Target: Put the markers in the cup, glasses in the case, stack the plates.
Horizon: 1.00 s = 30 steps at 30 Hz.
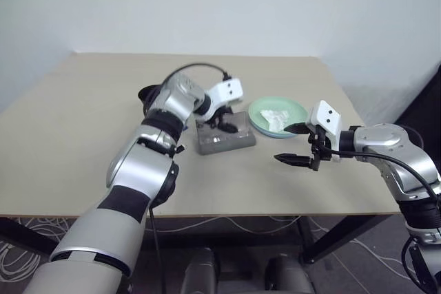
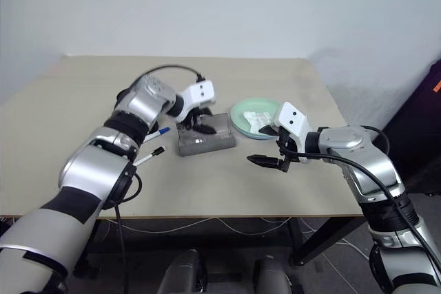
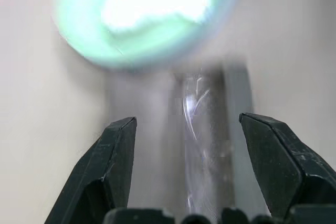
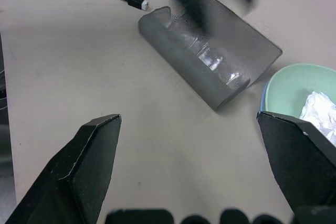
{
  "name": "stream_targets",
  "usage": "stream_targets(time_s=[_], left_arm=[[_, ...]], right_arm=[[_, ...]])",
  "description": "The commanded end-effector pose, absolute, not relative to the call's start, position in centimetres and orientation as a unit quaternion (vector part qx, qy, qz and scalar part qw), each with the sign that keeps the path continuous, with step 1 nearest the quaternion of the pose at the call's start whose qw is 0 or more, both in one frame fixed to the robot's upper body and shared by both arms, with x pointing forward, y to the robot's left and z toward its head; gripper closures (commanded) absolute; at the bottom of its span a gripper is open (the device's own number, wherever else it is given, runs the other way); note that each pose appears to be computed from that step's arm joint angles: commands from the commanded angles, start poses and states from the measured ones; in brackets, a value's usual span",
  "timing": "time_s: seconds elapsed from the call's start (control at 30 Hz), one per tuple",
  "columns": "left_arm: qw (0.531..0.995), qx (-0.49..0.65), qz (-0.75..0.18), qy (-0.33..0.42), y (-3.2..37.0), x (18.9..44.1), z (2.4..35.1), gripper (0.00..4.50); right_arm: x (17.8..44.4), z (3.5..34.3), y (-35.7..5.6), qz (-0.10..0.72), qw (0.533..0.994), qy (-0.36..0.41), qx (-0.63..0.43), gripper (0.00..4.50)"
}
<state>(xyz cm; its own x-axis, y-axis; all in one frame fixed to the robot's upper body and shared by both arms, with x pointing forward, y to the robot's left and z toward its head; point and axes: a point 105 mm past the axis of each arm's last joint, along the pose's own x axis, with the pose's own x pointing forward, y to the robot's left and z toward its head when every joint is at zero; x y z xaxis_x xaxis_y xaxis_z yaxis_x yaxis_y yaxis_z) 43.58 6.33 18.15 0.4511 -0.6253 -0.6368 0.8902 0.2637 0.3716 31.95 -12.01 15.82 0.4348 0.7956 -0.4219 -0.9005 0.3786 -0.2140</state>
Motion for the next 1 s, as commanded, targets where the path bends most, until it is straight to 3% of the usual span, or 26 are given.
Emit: stream_targets(time_s=[0.03,0.13,0.3,0.33,0.6,1.0], left_arm=[[0.803,0.347,-0.464,0.142,6.1,44.4,20.8,1.55],[0.818,0.346,-0.438,0.138,6.7,45.0,20.8,2.42],[0.852,0.358,-0.349,0.154,9.7,46.4,19.0,4.29],[0.861,0.360,-0.325,0.154,10.4,46.8,18.7,4.44],[0.873,0.394,-0.233,0.169,13.7,47.4,15.9,4.44],[0.828,0.423,-0.296,0.218,13.6,45.9,11.7,4.44]], right_arm=[[32.3,17.4,-11.9,0.513,0.824,0.097,-0.221,0.00],[32.4,17.5,-11.9,0.513,0.823,0.096,-0.222,0.00],[32.5,17.6,-11.8,0.514,0.823,0.094,-0.223,0.00],[32.5,17.6,-11.8,0.514,0.823,0.094,-0.223,0.00],[32.4,17.6,-11.8,0.513,0.824,0.093,-0.223,0.00],[32.4,17.6,-11.7,0.509,0.827,0.090,-0.221,0.00]])
